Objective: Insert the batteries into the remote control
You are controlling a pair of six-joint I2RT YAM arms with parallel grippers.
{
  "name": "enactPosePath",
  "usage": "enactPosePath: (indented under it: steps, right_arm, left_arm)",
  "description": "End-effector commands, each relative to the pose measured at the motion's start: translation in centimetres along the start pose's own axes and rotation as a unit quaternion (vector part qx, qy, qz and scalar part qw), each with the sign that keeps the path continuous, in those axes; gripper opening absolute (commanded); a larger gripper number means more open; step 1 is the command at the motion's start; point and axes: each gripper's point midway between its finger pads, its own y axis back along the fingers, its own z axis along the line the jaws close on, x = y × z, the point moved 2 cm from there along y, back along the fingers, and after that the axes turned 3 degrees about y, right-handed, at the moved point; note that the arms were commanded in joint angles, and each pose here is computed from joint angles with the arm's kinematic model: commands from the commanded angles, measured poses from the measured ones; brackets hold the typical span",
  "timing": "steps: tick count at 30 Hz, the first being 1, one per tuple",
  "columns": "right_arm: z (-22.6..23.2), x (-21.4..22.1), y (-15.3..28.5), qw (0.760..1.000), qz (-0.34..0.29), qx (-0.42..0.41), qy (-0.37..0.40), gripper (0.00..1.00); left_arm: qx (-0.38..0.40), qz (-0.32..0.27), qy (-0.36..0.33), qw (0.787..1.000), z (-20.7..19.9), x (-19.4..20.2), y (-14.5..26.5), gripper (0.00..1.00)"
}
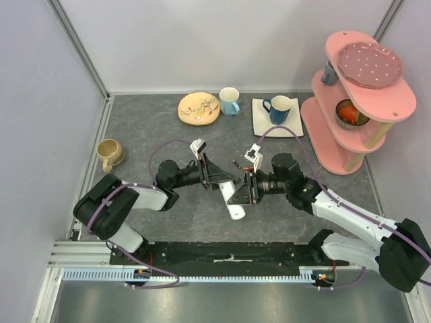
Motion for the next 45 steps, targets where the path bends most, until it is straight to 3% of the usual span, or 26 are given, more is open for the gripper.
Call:
enactPosePath:
  steps: [1, 6, 7, 8, 10, 11, 13, 14, 17, 18, 21, 28, 32, 35, 39, 45]
  right_arm:
    - [1.9, -1.8, 1.1, 0.998, -0.016, -0.004, 0.063, 0.0]
    - [0.5, -3.1, 2.4, 0.992, -0.018, 0.09, 0.089, 0.0]
    - [-1.2, -4.1, 3.6, 0.98, -0.03, 0.177, 0.089, 0.0]
    - [-2.3, -4.7, 4.4, 0.969, -0.031, 0.222, 0.104, 0.0]
    - [-4.3, -5.7, 6.8, 0.938, -0.034, 0.327, 0.106, 0.0]
    - [-6.1, -6.9, 8.8, 0.902, -0.056, 0.414, 0.112, 0.0]
    - [-7.1, -7.6, 10.5, 0.87, -0.054, 0.476, 0.116, 0.0]
    - [-7.9, -8.3, 11.8, 0.843, -0.063, 0.521, 0.121, 0.0]
    - [-9.7, -8.8, 13.5, 0.791, -0.03, 0.597, 0.134, 0.0]
    - [-11.1, -9.0, 14.6, 0.75, -0.019, 0.647, 0.137, 0.0]
    - [-13.5, -8.1, 14.4, 0.716, 0.015, 0.685, 0.138, 0.0]
    - [-18.5, -6.2, 15.2, 0.628, 0.002, 0.774, 0.081, 0.0]
    - [-20.8, -6.1, 14.9, 0.575, 0.047, 0.81, 0.1, 0.0]
    - [-22.7, -6.1, 14.7, 0.546, 0.088, 0.826, 0.106, 0.0]
    - [-25.1, -5.9, 14.2, 0.53, 0.127, 0.833, 0.098, 0.0]
    - [-27.8, -5.7, 13.5, 0.536, 0.163, 0.824, 0.078, 0.0]
  left_arm:
    - [0.057, -0.03, -0.075, 0.995, -3.7, -2.3, 0.5, 0.83]
    - [0.007, -0.085, -0.085, 0.993, -3.0, -4.6, 2.2, 0.84]
    - [-0.015, -0.105, -0.097, 0.99, -2.3, -5.4, 2.8, 0.84]
    - [-0.068, -0.113, -0.066, 0.989, -0.3, -5.4, 3.5, 0.84]
    - [-0.124, -0.158, -0.102, 0.974, 0.2, -6.5, 4.6, 0.84]
    - [-0.187, -0.157, -0.075, 0.967, 1.9, -6.2, 5.4, 0.82]
    - [-0.234, -0.19, -0.096, 0.949, 2.1, -6.7, 6.8, 0.79]
    - [-0.269, -0.191, -0.08, 0.941, 3.3, -6.1, 7.8, 0.76]
    - [-0.286, -0.206, -0.101, 0.93, 2.8, -5.7, 9.0, 0.71]
    - [-0.299, -0.208, -0.097, 0.926, 3.3, -5.4, 9.6, 0.71]
    - [-0.292, -0.21, -0.11, 0.927, 3.0, -4.6, 10.2, 0.71]
    - [-0.282, -0.206, -0.103, 0.931, 3.2, -2.7, 11.3, 0.7]
    - [-0.277, -0.202, -0.105, 0.934, 3.4, -1.9, 11.7, 0.7]
    - [-0.272, -0.196, -0.104, 0.936, 3.5, -1.4, 11.7, 0.7]
    - [-0.272, -0.19, -0.103, 0.938, 3.7, -0.9, 11.9, 0.69]
    - [-0.272, -0.184, -0.108, 0.938, 3.8, -0.7, 11.9, 0.69]
